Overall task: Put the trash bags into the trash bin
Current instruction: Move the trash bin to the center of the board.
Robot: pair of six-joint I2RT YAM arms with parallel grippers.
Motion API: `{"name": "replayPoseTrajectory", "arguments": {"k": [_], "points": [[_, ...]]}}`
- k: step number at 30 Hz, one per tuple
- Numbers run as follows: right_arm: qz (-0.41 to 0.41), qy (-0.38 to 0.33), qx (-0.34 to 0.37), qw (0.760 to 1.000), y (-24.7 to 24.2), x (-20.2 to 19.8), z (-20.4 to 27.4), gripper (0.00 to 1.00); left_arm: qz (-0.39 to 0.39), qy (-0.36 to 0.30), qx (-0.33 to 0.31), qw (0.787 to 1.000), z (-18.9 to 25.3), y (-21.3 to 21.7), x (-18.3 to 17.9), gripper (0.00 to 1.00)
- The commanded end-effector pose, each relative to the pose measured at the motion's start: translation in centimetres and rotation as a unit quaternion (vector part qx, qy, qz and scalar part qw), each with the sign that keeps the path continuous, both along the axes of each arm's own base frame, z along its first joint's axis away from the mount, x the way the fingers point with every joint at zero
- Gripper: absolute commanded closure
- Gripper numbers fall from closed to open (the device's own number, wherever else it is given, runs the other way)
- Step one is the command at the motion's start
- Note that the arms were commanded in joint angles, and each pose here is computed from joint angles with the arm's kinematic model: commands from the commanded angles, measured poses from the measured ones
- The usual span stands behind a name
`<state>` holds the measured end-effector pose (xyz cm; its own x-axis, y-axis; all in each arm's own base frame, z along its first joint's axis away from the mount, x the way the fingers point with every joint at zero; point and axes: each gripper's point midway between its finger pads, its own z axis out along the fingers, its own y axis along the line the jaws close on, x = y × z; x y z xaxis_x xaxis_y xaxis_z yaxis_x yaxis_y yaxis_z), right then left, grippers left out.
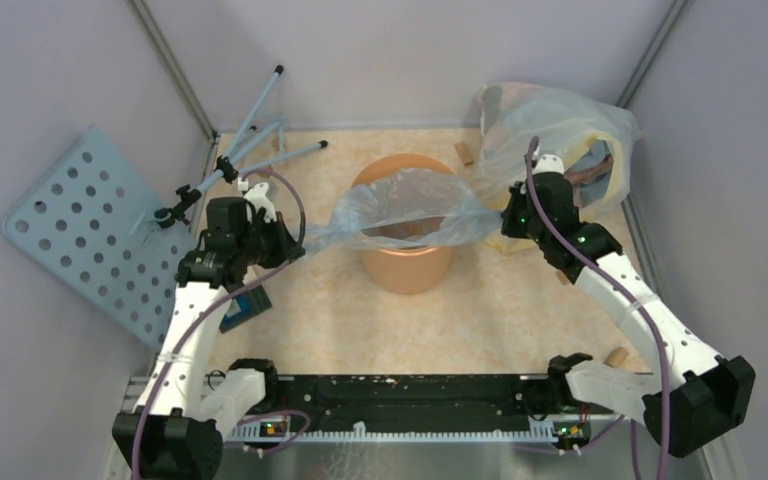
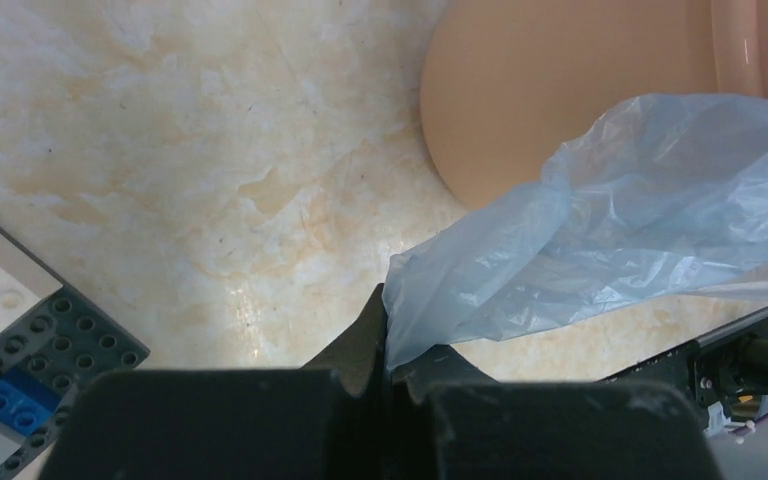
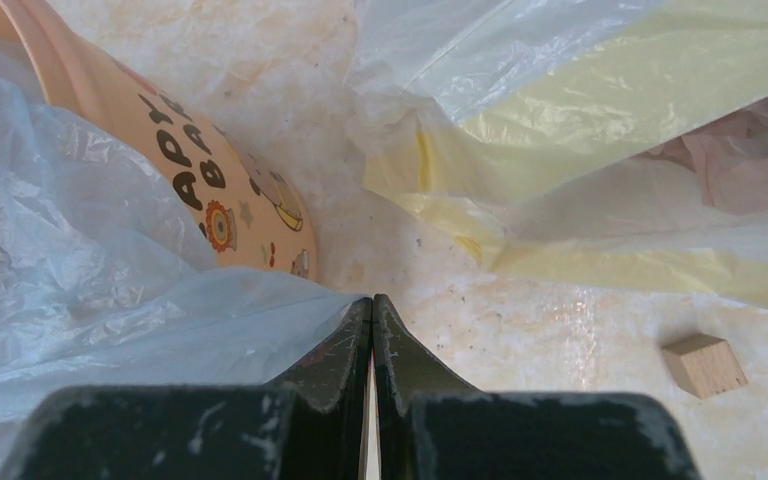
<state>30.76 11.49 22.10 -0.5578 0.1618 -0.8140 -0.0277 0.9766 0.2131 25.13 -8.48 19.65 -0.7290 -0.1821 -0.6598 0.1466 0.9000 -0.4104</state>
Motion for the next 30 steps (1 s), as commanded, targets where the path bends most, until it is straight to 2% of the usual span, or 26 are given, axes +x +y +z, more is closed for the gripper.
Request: {"name": "replayPoseTrajectory", "arguments": {"k": [1, 6, 9, 13, 17, 21, 25, 30], "points": [[-0.012, -0.033, 0.004, 0.999, 0.1, 1.5, 1.1, 1.00, -0.005, -0.022, -0.018, 1.000, -0.2, -0.5, 2.0, 1.00], [0.012, -0.055, 0.012, 0.998, 0.4, 0.7, 2.8, 1.00, -0.017, -0.018, -0.043, 0.999, -0.4, -1.4, 2.1, 0.99], [0.031, -0.075, 0.022, 0.996, 0.5, -0.4, 4.7, 1.00, -0.017, -0.047, -0.048, 0.998, 1.4, -1.5, 1.9, 0.97], [0.042, -0.058, 0.015, 0.997, 0.0, -2.2, 6.1, 1.00, -0.010, -0.052, -0.040, 0.998, 3.4, -1.1, 0.2, 0.97], [0.012, -0.043, -0.016, 0.999, -1.9, -3.1, 5.2, 1.00, 0.048, -0.072, -0.026, 0.996, 4.0, 0.5, -1.4, 0.99], [0.007, -0.026, -0.020, 0.999, -2.0, -3.2, 3.1, 1.00, 0.068, -0.077, -0.049, 0.993, 4.1, 0.4, -2.3, 1.00], [0.001, -0.019, -0.019, 1.000, -1.9, -2.8, 2.1, 1.00, 0.091, -0.085, -0.036, 0.992, 4.6, 1.3, -2.5, 1.00], [-0.008, -0.042, -0.021, 0.999, -2.3, -2.4, 3.9, 1.00, 0.068, -0.138, -0.053, 0.987, 8.5, 0.6, -2.6, 1.00]]}}
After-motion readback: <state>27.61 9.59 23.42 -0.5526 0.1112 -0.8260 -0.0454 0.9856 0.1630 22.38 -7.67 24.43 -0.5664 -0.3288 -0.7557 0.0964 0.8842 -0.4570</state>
